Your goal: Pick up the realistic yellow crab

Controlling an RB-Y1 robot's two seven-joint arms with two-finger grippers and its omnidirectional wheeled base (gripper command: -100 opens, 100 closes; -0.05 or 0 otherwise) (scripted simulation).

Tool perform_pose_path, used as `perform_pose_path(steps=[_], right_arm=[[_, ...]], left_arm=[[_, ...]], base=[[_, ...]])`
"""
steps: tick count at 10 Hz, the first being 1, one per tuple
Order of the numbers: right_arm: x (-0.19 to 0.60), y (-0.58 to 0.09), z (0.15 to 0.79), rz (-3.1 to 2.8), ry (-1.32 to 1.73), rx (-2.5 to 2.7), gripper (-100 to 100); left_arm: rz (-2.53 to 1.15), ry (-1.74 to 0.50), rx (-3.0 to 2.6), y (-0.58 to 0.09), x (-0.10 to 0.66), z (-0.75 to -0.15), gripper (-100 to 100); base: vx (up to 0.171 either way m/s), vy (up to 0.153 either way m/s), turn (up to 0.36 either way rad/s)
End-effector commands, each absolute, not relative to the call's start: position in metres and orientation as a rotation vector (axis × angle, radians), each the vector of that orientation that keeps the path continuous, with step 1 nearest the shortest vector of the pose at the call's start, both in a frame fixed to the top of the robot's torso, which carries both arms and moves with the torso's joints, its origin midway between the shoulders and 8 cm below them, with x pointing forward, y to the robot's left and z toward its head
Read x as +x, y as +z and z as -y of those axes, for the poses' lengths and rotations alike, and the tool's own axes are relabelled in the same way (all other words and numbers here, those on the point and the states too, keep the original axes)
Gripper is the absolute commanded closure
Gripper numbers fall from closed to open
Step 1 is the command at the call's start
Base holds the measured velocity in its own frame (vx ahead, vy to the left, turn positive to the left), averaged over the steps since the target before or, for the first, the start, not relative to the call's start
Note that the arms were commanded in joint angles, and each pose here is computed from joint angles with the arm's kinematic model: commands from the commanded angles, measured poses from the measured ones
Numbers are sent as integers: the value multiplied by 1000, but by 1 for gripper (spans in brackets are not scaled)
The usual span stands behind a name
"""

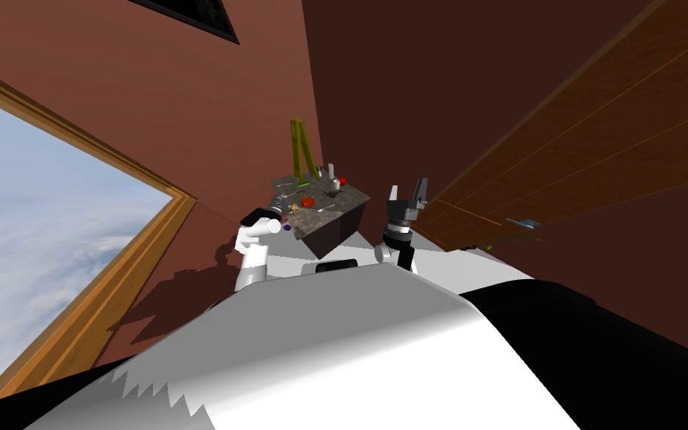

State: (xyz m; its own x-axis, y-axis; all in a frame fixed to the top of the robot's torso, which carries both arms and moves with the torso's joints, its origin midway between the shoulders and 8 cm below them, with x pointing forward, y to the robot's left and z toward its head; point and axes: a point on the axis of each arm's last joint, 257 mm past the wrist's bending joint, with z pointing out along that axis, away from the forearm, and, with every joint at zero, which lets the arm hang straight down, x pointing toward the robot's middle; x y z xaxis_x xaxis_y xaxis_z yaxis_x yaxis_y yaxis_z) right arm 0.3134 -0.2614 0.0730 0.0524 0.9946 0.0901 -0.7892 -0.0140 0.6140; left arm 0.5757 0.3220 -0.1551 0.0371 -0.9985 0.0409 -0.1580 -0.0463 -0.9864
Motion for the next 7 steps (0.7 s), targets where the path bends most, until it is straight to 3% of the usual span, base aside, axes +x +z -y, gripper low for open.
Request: perform_pose_path(steps=[1,7], right_arm=[[313,73,261,-435,1486,598,0],[313,73,261,-435,1486,598,0]], left_arm=[[-1303,-1117,-1413,-164,574,-324,-100],[-1365,-1024,-1574,-202,569,-350,-100]], base=[[23,-37,-22],[28,-27,-34]])
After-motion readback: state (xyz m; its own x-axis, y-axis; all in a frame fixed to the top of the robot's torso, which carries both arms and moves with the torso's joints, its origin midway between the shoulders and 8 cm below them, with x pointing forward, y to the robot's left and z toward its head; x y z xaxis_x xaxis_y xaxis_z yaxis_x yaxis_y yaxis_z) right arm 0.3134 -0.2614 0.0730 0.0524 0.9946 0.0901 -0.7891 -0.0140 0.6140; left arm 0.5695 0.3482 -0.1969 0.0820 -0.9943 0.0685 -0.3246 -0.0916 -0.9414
